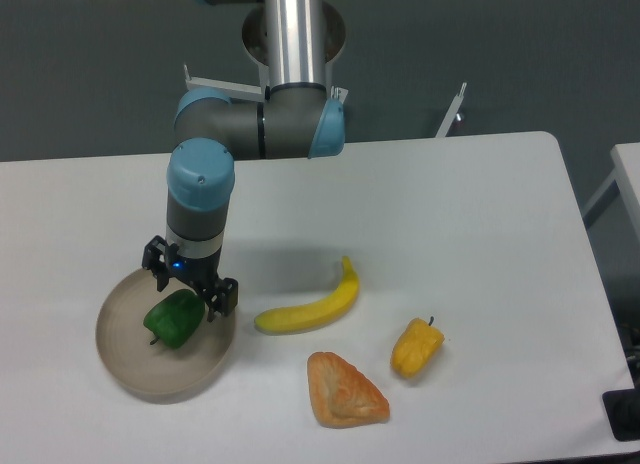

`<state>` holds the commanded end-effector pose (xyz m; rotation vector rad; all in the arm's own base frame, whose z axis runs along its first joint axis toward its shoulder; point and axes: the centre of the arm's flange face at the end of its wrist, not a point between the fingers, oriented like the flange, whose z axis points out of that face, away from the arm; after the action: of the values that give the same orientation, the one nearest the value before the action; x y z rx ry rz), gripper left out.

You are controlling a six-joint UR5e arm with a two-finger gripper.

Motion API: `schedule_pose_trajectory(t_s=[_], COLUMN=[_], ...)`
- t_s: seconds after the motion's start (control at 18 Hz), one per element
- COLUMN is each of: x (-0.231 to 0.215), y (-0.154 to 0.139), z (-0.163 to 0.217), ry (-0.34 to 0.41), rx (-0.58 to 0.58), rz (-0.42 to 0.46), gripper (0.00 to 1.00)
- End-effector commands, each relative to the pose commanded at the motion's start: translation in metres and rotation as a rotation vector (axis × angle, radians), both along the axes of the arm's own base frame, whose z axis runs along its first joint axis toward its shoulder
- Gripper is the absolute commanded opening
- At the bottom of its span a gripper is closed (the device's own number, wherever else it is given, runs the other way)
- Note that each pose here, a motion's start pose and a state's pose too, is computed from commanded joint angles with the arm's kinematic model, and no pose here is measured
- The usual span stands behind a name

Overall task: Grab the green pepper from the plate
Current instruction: 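Lower the open gripper around the green bell pepper, then close the gripper on the green pepper and lift it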

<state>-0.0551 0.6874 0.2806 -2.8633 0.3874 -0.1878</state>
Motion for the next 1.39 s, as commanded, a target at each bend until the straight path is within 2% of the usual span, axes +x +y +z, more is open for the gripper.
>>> schedule_pose_trajectory(t_s=[1.0, 1.06, 1.17, 1.22, 1.39], x=[0.007, 0.007, 0.007, 0.007, 0.007], y=[0.006, 0.006, 0.007, 0.008, 0.008], z=[-0.018, -0.018, -0.015, -0.014, -0.01], ry=[-0.001, -0.001, -0.001, -0.001, 0.004], rx=[-0.024, -0.024, -0.019, -0.015, -0.008], rz=[-0.013, -0.013, -0.015, -0.018, -0.033], gripper=[0.99, 0.86, 0.52, 0.41, 0.33])
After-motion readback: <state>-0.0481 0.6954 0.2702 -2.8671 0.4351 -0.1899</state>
